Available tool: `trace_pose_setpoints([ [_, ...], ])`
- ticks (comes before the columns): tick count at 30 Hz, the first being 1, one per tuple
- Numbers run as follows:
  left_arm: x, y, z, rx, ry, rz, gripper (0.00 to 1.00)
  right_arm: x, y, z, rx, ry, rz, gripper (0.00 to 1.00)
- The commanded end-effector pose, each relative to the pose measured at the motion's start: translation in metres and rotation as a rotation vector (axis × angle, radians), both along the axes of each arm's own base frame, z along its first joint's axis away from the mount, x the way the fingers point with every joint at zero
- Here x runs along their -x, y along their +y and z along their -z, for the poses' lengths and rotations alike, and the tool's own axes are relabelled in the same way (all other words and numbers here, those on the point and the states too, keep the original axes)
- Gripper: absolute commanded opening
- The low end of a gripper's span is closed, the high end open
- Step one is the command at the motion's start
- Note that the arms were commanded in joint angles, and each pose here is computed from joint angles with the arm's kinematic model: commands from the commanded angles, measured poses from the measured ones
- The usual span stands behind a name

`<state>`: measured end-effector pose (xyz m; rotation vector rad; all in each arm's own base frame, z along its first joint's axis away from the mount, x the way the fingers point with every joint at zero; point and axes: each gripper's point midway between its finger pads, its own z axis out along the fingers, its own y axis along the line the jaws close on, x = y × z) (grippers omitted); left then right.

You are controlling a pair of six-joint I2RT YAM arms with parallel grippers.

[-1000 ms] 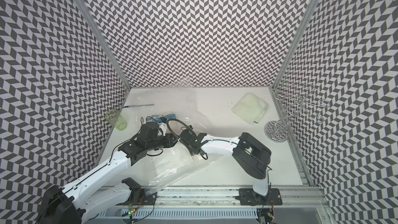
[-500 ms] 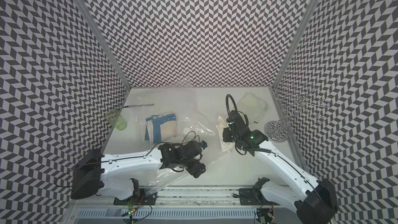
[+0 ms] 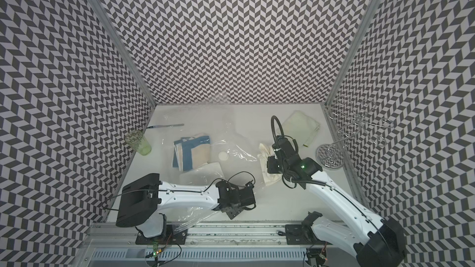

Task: Place the folded towel into the vacuum bag
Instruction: Open the vacuum bag at the center of the board.

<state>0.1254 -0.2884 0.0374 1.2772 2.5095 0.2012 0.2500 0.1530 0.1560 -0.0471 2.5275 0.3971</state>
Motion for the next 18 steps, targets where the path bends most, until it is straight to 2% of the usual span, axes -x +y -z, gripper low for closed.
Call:
trace_pose_setpoints([
  [1,-0.012,0.003,-0.018,-0.008,-0.082,0.006,0.76,-0.009,0.007,-0.003,-0.021,-0.027,-0.019,0.08],
  [5,-0.014,0.007,-0.016,-0.027,-0.097,0.012,0.74,-0.009,0.012,0.000,-0.024,-0.004,-0.038,0.08],
  [13,-0.026,0.006,-0.032,0.009,-0.145,0.025,0.58,-0.007,0.008,0.000,-0.013,-0.009,-0.029,0.08],
  [18,-0.017,0.001,-0.023,0.015,-0.109,0.065,0.58,-0.008,0.005,-0.007,-0.012,-0.024,-0.021,0.08],
])
